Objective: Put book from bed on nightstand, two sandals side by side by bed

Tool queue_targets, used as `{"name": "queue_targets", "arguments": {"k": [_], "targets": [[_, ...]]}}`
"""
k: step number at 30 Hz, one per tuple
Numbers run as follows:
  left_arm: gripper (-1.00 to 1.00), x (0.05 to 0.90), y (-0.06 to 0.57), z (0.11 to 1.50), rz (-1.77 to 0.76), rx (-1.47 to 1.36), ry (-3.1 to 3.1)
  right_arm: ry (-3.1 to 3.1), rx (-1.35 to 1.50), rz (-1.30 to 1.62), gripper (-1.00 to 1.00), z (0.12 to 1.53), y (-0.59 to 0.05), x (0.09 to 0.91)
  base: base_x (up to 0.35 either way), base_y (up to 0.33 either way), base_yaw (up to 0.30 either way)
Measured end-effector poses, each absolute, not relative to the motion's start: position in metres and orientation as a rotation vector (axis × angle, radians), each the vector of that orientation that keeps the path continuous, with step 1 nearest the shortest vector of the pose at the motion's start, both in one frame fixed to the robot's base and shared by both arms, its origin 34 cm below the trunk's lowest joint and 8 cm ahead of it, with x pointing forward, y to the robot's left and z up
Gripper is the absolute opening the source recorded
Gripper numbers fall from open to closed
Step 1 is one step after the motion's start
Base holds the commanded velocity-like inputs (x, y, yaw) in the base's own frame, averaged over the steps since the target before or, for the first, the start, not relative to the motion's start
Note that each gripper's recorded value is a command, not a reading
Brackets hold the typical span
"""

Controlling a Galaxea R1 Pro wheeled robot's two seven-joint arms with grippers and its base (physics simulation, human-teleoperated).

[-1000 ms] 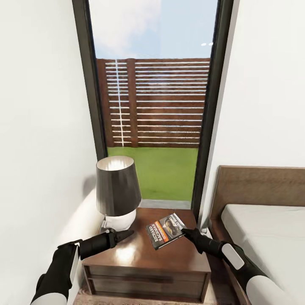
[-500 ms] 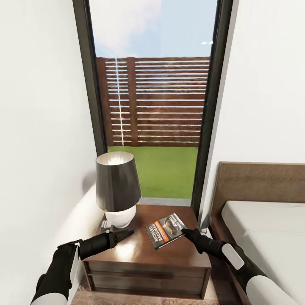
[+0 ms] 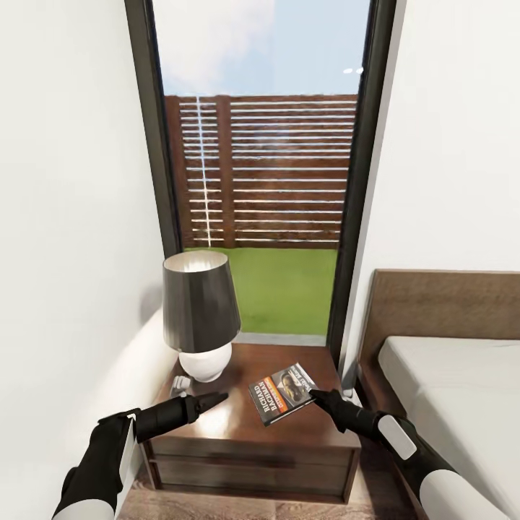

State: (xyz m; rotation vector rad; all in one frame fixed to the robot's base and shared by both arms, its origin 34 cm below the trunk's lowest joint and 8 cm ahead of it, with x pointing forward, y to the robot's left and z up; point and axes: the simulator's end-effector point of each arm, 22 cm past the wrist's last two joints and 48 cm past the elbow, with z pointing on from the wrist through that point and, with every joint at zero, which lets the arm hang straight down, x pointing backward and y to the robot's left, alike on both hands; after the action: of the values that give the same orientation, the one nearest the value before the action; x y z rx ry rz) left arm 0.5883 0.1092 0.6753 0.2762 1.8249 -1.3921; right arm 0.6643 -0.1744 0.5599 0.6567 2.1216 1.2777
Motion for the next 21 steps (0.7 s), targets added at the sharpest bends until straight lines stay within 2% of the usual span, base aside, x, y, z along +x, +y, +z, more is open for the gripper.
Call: {"name": "queue_targets", "arguments": {"k": [21], "targets": [[1.0, 0.581, 0.11, 0.643, -1.391, 0.273, 1.823, 2.12, 0.658, 1.279, -1.0, 0.527, -0.174, 0.657, 0.0, 0.0, 0.0]]}}
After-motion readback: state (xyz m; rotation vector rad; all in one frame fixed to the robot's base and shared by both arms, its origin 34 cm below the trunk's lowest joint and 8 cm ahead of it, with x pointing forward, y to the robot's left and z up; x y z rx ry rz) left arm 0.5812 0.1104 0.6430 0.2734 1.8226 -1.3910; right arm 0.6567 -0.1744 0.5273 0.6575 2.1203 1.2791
